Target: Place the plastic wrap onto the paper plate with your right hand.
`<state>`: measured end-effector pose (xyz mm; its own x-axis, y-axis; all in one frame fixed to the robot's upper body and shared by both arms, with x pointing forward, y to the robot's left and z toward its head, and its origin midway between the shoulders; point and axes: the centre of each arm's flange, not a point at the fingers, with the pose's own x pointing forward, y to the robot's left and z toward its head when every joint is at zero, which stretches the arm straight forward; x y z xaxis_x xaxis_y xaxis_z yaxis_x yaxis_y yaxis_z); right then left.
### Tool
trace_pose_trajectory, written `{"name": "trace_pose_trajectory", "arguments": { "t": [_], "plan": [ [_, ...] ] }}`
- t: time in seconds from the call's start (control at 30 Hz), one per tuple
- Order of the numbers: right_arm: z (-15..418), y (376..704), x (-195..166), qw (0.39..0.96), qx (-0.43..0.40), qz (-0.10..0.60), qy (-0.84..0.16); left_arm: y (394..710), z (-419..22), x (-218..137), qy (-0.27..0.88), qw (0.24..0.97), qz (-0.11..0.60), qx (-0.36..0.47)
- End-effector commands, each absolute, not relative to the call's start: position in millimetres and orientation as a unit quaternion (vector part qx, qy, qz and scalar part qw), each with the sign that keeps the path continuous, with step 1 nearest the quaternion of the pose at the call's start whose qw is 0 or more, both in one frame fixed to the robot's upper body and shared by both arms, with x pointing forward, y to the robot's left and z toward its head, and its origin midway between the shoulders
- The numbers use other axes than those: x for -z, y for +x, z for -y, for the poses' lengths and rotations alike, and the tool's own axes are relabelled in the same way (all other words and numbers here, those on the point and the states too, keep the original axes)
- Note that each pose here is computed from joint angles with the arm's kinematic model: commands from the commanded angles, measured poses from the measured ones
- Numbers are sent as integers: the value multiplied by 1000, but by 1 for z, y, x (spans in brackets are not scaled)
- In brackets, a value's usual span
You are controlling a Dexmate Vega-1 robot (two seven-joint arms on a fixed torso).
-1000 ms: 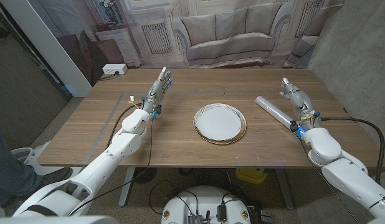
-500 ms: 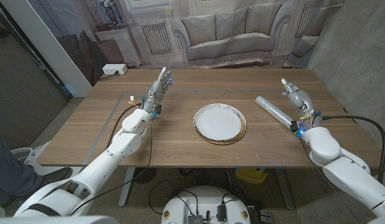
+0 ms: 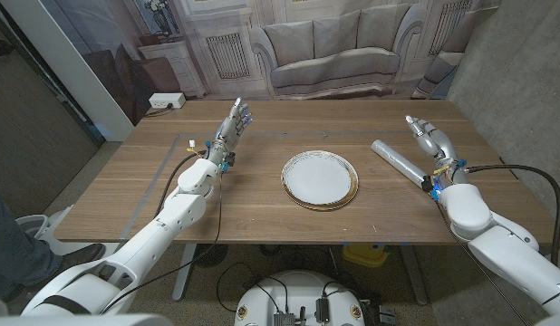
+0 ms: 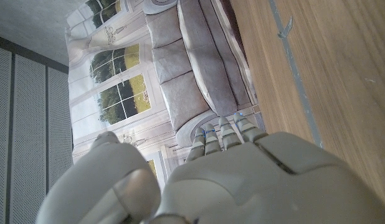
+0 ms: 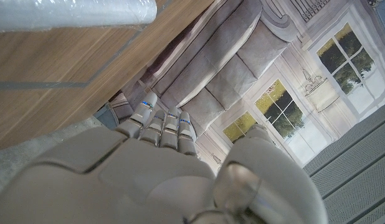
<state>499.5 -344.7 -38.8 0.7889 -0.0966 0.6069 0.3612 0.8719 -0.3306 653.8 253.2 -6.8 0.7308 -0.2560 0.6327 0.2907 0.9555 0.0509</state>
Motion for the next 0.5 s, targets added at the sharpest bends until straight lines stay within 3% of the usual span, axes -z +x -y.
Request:
{"name": "trace_pose_trajectory", "arguments": {
  "t": [0.03,0.5],
  "plan": [
    [342,496,36,908,153,284,-267,652,-256,11,-28,931,335,144],
    [340,487,31,892,183,264,-319,648,-257,10,-27,930,338,143]
  ]
}}
